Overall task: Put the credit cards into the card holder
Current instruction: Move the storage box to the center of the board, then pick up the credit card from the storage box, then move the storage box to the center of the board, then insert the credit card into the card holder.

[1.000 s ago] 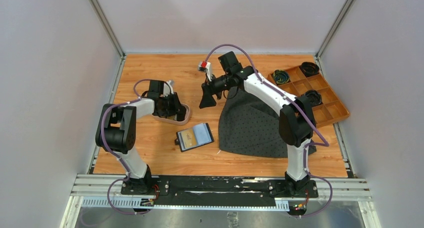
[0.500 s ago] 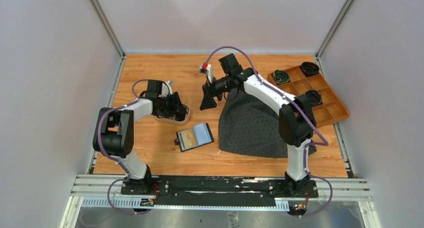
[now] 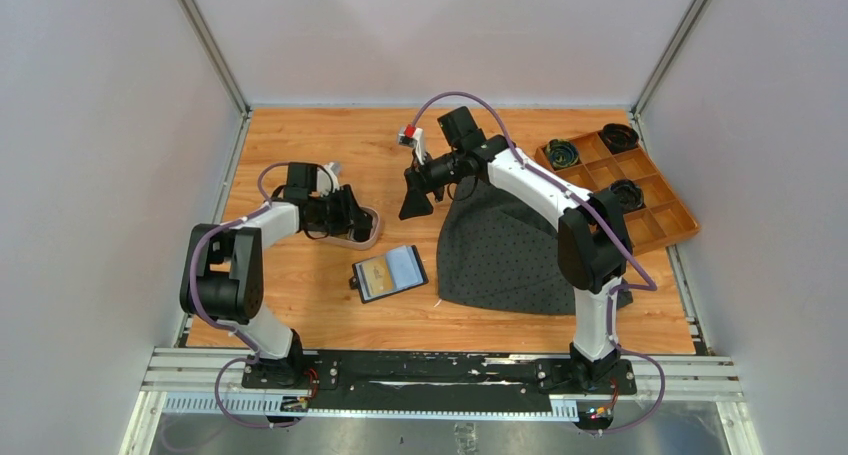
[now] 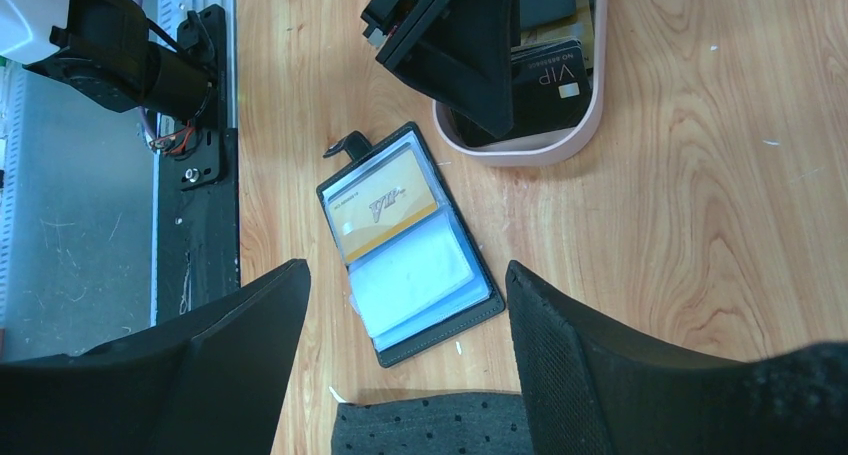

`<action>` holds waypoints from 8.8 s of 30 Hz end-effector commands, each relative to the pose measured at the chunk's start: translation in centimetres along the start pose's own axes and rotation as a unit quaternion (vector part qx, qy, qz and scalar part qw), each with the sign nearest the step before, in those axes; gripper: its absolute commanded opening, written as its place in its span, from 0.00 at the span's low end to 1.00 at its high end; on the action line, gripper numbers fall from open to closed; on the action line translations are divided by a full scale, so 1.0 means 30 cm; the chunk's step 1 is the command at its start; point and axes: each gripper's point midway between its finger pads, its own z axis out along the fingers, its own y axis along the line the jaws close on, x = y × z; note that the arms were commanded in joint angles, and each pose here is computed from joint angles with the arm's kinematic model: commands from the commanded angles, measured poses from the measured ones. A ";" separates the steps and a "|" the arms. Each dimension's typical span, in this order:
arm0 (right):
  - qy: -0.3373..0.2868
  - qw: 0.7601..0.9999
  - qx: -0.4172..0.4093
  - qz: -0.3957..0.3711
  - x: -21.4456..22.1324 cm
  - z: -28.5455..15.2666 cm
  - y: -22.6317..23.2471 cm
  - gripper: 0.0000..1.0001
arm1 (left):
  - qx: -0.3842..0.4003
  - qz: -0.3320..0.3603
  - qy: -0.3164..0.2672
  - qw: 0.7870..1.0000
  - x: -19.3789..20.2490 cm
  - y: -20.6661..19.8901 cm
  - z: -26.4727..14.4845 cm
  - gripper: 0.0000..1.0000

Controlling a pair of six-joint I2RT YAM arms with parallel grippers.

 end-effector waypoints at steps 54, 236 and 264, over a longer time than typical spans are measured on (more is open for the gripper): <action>0.002 1.000 -0.013 0.003 0.020 0.008 0.026 0.75 | 0.071 -0.039 -0.012 0.997 0.008 -0.027 -0.042 0.24; 0.045 0.996 -0.065 0.038 0.294 -0.002 0.174 0.54 | 0.088 -0.036 -0.186 0.978 0.330 -0.161 -0.218 0.00; 0.164 0.969 0.021 0.186 0.563 0.202 0.011 0.10 | 0.082 -0.118 -0.226 0.963 0.329 -0.094 -0.191 0.00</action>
